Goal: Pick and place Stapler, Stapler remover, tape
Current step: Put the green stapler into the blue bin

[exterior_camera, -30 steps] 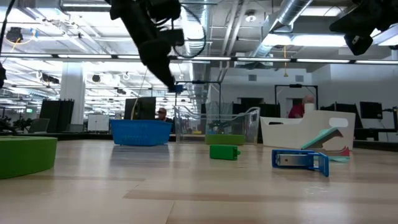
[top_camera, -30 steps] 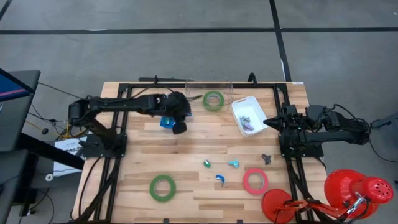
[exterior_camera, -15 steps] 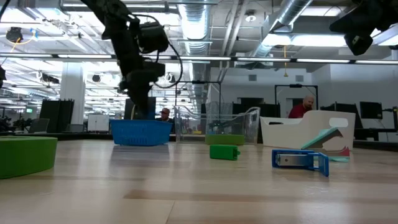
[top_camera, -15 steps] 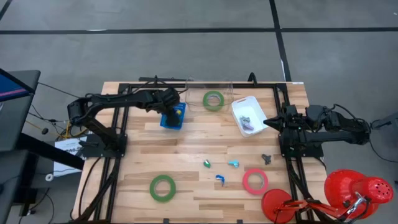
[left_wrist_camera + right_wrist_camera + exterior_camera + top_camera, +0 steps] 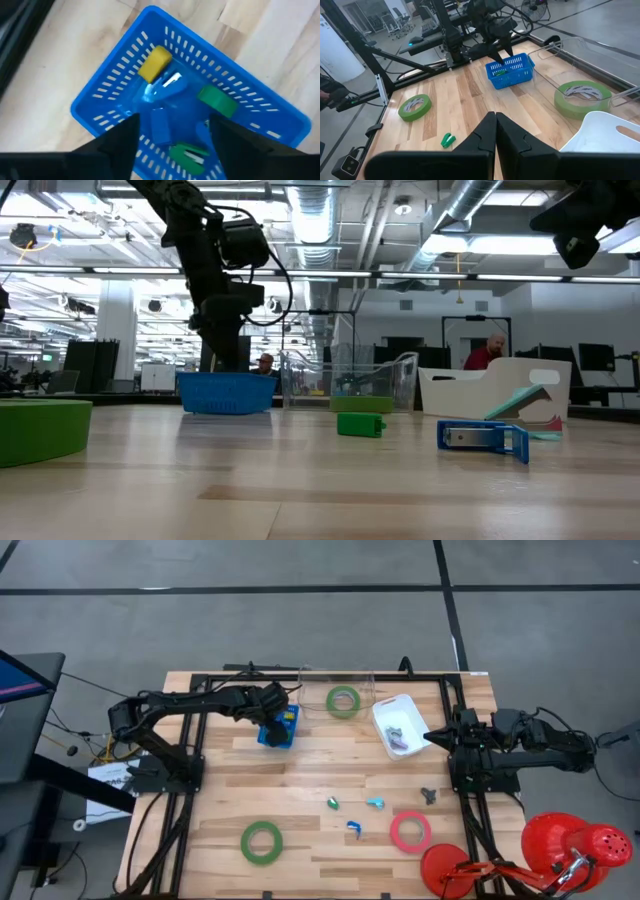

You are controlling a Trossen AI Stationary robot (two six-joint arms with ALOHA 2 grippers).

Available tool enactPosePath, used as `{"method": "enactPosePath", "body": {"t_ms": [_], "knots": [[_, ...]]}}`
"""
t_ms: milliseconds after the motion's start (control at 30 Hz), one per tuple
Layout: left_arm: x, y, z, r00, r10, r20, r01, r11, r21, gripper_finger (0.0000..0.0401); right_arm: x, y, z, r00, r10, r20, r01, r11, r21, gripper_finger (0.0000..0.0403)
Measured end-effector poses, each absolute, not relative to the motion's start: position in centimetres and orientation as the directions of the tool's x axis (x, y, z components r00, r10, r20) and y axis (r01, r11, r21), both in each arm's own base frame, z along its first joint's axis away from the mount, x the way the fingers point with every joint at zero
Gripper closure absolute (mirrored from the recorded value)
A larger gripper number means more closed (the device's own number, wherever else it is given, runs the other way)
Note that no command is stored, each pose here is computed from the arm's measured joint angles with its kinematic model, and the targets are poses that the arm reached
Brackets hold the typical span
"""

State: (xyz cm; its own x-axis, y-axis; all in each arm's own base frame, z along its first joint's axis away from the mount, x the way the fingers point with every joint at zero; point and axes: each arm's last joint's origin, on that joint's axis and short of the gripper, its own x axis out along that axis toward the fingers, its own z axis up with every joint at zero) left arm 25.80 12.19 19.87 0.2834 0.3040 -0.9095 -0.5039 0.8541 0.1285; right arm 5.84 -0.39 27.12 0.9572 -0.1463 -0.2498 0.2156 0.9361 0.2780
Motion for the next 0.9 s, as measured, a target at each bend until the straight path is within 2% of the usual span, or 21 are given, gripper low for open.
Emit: {"method": "enactPosePath", "body": {"t_ms": [167, 433, 667, 900], "knots": [[26.1, 11.5, 19.9, 0.344, 0.196, -0.918, -0.472, 0.882, 0.012, 0.0141, 5.8, -0.4, 27.1, 0.957, -0.146, -0.250, 0.215, 0.936, 0.278, 0.0403], [27.9, 8.2, 20.2, 0.445, 0.077, -0.892, -0.314, 0.947, -0.075, 0.0146, 5.8, -0.4, 27.1, 0.957, -0.146, -0.250, 0.216, 0.936, 0.278, 0.0403], [30.2, 4.3, 21.0, 0.594, 0.032, -0.804, -0.067, 0.998, -0.010, 0.0162, 5.8, -0.4, 27.1, 0.957, -0.146, -0.250, 0.215, 0.936, 0.278, 0.0403], [32.2, 0.4, 22.7, 0.774, -0.040, -0.632, 0.151, 0.981, 0.122, 0.0165, 5.8, -0.4, 27.1, 0.957, -0.146, -0.250, 0.216, 0.936, 0.279, 0.0403]]}}
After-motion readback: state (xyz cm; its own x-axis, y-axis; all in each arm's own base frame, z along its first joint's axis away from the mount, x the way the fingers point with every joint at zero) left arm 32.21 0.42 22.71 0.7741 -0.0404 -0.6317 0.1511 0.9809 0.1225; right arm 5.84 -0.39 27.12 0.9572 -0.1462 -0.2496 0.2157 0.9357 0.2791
